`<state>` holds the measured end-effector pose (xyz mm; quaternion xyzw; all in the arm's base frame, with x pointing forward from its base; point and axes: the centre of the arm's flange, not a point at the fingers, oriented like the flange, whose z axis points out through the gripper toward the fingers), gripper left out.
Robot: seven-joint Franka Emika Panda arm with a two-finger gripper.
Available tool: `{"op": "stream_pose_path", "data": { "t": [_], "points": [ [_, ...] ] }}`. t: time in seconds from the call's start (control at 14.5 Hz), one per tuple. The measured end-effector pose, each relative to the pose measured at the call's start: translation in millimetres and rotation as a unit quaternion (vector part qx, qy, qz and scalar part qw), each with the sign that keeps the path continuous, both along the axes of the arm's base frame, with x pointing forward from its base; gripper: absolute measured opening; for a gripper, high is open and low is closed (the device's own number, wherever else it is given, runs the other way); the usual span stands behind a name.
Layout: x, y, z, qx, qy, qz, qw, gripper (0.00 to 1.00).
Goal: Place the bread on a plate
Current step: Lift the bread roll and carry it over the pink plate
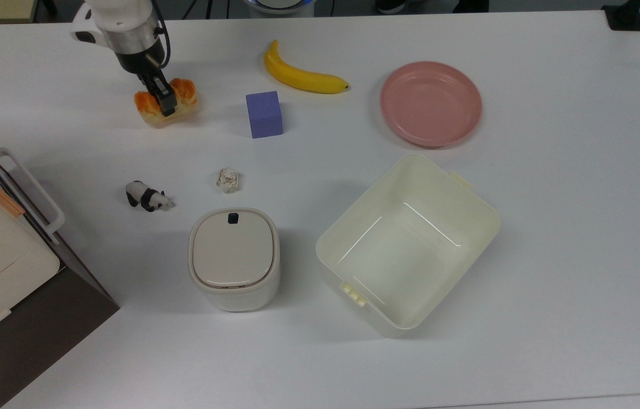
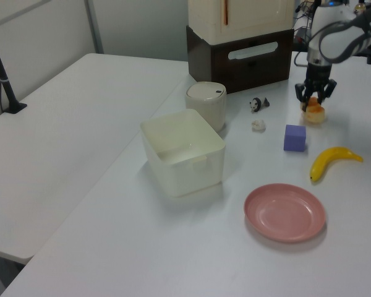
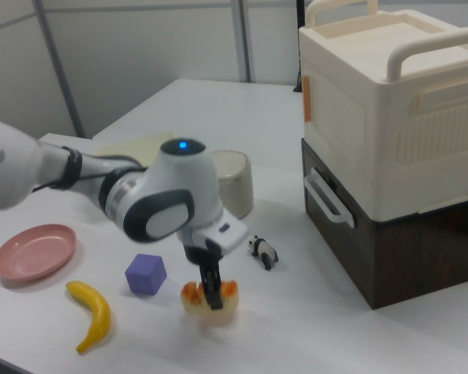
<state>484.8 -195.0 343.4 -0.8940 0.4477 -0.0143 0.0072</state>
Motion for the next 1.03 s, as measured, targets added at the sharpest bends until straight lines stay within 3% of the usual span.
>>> {"op": "stream_pose_path", "data": {
  "t": [0.34, 0.62, 0.83, 1.03],
  "points": [
    [55.9, 50.8, 70.4, -0.010, -0.033, 0.062, 0.9975, 0.50],
    [91.5, 136.4, 101.4, -0.016, -0.052, 0.148, 0.9876, 0.50],
    [102.9, 218.0, 120.3, -0.020, -0.042, 0.244, 0.9687, 0.51],
    [100.0, 281.2, 142.1, -0.019, -0.035, 0.329, 0.9433, 0.53]
  ]
}}
